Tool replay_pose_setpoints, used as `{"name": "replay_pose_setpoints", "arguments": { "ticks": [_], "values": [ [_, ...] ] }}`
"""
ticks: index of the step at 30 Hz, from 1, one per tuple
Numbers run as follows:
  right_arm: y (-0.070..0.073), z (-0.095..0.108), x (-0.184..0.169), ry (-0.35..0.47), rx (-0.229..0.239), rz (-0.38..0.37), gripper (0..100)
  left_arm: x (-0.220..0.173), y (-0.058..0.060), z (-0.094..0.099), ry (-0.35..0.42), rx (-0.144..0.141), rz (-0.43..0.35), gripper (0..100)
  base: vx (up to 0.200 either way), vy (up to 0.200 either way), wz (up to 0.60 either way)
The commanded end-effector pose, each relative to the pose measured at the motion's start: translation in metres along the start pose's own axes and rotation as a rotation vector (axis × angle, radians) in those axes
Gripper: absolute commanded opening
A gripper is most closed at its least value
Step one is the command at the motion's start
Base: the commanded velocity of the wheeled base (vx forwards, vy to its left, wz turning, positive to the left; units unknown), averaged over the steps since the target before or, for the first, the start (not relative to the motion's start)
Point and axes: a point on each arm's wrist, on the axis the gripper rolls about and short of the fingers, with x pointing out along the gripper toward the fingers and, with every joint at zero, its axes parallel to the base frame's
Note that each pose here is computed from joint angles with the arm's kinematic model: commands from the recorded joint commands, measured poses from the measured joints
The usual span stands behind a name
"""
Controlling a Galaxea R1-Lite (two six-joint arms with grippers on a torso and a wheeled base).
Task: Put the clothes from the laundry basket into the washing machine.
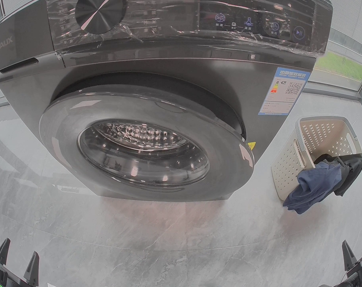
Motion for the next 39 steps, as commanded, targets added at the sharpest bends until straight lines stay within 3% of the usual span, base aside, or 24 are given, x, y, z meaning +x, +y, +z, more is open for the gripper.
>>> {"name": "replay_pose_setpoints", "arguments": {
  "ticks": [1,29,39],
  "values": [
    [0.0000,-0.0053,0.0000,0.001,0.000,-0.001,100,0.0004,0.0003,-0.0047,0.005,0.001,0.001,100,0.000,0.200,0.00],
    [0.0000,-0.0053,0.0000,0.001,0.000,-0.001,100,0.0004,0.0003,-0.0047,0.005,-0.003,0.001,100,0.021,0.000,0.00],
    [0.0000,-0.0053,0.0000,0.001,0.000,-0.001,100,0.0004,0.0003,-0.0047,0.005,-0.003,0.002,100,0.000,0.160,0.00]
  ]
}}
